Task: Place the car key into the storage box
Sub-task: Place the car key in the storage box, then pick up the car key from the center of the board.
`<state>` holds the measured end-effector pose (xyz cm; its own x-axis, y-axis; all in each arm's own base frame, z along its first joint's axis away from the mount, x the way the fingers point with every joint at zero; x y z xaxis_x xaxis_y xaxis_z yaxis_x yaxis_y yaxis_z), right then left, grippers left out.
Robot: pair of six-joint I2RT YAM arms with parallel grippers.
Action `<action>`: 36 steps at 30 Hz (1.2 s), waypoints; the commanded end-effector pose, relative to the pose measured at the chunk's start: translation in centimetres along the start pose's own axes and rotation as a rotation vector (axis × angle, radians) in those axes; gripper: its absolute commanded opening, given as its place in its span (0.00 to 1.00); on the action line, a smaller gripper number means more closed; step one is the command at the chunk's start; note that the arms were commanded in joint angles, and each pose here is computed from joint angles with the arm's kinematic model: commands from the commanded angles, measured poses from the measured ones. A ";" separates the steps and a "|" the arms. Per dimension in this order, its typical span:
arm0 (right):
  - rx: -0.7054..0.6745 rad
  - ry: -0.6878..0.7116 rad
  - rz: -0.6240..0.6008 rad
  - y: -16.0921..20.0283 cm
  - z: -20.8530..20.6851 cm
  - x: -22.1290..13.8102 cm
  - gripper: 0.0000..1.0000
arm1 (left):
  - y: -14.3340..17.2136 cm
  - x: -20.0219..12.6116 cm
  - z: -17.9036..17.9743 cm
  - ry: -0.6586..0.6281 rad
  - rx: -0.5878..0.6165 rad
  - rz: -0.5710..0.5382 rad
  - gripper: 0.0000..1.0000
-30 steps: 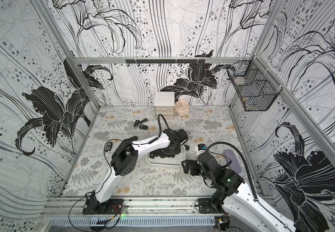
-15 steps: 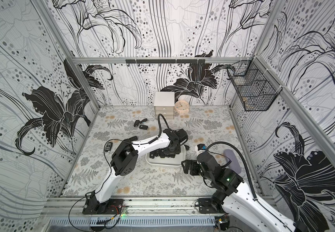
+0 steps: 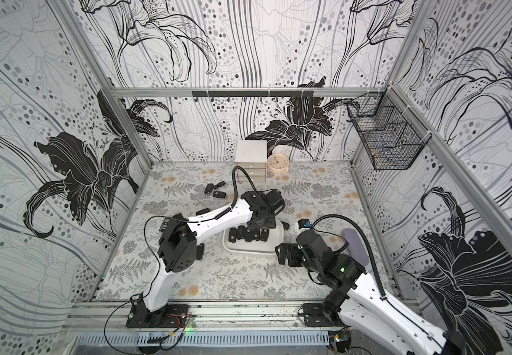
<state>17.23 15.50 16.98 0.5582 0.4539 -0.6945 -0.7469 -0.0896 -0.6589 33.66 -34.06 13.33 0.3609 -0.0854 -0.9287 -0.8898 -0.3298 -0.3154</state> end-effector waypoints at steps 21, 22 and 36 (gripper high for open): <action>-0.086 -0.039 -0.021 -10.3 6.3 5.8 1.00 | -11.1 -3.5 14.1 0.003 -0.215 -0.164 0.99; -0.085 -0.038 -0.019 -10.6 6.5 6.0 1.00 | -11.6 -3.1 14.7 0.008 -0.225 -0.162 0.99; -0.094 -0.072 0.034 -14.1 9.6 9.8 1.00 | -18.3 2.0 22.7 0.049 -0.380 -0.193 1.00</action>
<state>29.64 28.67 22.02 0.5295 0.4898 -0.6926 -0.7274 -0.1580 -0.6678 42.46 -7.47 13.75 0.4940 0.0089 -0.8694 -0.6426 -0.6699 -0.3720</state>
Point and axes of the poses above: each gripper's point midway between its finger pads, its own x axis out along the fingers, its own z axis along the line the jaws close on, y = z × x, the point moved 2 cm from there along -x, back along the fingers, and after that the axes turned 11 degrees about -x, right-handed, at the moved point
